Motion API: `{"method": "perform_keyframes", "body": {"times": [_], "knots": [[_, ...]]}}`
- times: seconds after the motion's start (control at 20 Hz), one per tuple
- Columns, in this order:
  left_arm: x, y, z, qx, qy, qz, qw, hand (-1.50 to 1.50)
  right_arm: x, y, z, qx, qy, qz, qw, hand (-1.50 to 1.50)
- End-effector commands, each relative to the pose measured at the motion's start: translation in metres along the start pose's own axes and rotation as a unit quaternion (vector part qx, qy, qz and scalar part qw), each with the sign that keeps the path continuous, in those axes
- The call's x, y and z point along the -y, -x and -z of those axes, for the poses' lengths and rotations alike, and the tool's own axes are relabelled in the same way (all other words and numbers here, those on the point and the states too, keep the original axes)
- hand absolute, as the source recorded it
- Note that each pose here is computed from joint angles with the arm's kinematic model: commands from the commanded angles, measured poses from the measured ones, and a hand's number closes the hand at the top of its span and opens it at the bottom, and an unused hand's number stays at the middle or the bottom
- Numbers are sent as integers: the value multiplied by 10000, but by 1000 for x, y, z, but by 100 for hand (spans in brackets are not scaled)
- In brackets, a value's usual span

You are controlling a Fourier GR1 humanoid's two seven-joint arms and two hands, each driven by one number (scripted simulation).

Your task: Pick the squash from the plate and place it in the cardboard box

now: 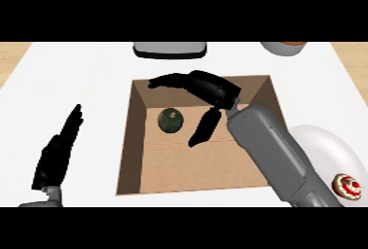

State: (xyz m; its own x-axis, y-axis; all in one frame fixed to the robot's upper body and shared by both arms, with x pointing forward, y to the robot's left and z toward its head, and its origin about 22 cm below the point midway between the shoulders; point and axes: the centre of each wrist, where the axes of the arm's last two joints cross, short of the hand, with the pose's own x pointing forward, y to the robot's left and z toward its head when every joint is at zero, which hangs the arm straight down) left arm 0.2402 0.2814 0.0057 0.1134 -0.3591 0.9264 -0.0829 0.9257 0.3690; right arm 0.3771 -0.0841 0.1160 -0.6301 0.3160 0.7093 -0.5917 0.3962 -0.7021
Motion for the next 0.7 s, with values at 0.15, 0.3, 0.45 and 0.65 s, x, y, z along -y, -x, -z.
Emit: {"method": "perform_keyframes", "body": {"times": [0.15,0.3,0.45,0.65], "knots": [[4,-2,5,39,-31,4,10000,0,22,15,3,239,1105,1989,9735,-150],[-5,-6,0,-9,23,83,10000,0,42,28,-8,161,1504,2563,9547,-150],[-3,-12,4,55,122,35,9999,0,85,47,-33,-72,2013,2614,9440,-150],[-2,-4,9,96,55,16,9999,0,134,65,-79,-286,2650,2576,9288,-150]]}}
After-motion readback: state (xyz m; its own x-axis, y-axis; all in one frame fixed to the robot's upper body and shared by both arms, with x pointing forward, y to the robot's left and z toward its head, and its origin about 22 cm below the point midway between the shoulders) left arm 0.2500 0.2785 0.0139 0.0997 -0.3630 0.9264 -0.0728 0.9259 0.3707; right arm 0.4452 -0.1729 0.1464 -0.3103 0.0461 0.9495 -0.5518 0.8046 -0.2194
